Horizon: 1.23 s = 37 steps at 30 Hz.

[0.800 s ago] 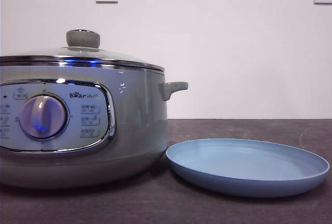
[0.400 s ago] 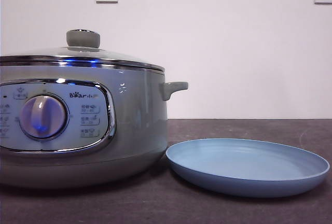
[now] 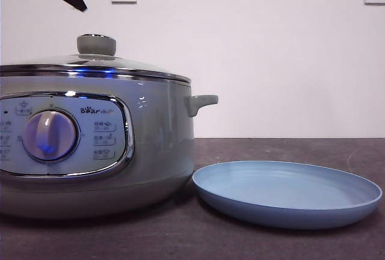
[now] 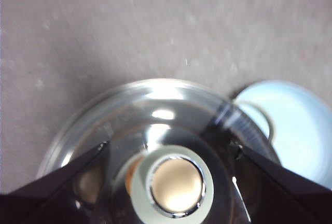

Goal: Take the potato out from the steamer,put the potato on the plate,close the lid

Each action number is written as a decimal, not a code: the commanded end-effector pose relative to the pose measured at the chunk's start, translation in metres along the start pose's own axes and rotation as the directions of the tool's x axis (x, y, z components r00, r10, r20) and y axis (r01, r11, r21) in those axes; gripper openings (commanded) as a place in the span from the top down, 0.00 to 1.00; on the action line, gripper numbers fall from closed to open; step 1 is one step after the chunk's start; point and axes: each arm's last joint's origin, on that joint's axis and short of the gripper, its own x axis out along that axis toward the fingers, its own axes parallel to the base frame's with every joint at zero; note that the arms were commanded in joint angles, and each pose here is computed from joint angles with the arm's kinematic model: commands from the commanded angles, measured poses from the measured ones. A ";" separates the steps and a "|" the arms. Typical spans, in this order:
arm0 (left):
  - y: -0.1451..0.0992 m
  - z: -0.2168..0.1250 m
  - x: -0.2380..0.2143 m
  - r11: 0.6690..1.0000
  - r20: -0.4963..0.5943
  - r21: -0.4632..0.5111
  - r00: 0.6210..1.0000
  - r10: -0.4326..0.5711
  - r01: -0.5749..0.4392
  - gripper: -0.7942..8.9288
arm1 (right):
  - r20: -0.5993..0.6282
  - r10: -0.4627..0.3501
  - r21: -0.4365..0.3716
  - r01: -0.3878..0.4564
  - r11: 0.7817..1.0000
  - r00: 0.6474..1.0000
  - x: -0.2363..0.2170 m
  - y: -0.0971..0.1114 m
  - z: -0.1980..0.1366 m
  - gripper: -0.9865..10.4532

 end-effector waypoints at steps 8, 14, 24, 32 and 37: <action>-0.006 -0.009 0.027 1.000 -0.165 0.029 0.986 -0.008 0.013 0.53 | 0.002 0.000 -0.006 0.000 1.000 1.000 0.000 0.000 0.001 0.43; -0.005 -0.012 0.039 0.999 -0.220 0.045 0.975 0.013 -0.004 0.53 | 0.000 0.000 -0.005 0.000 1.000 1.000 0.000 0.000 0.001 0.45; -0.004 -0.013 0.041 0.998 -0.233 0.056 0.971 0.043 -0.031 0.77 | -0.001 0.000 -0.004 0.000 1.000 1.000 0.000 0.000 0.001 0.45; -0.004 -0.012 0.041 0.997 -0.220 0.079 0.975 0.042 -0.025 0.93 | -0.001 0.000 -0.004 0.000 1.000 1.000 0.000 0.001 0.001 0.45; -0.005 -0.003 0.034 0.996 -0.167 0.082 0.985 0.042 -0.029 0.93 | -0.001 0.000 0.000 0.000 1.000 1.000 0.000 0.001 0.001 0.45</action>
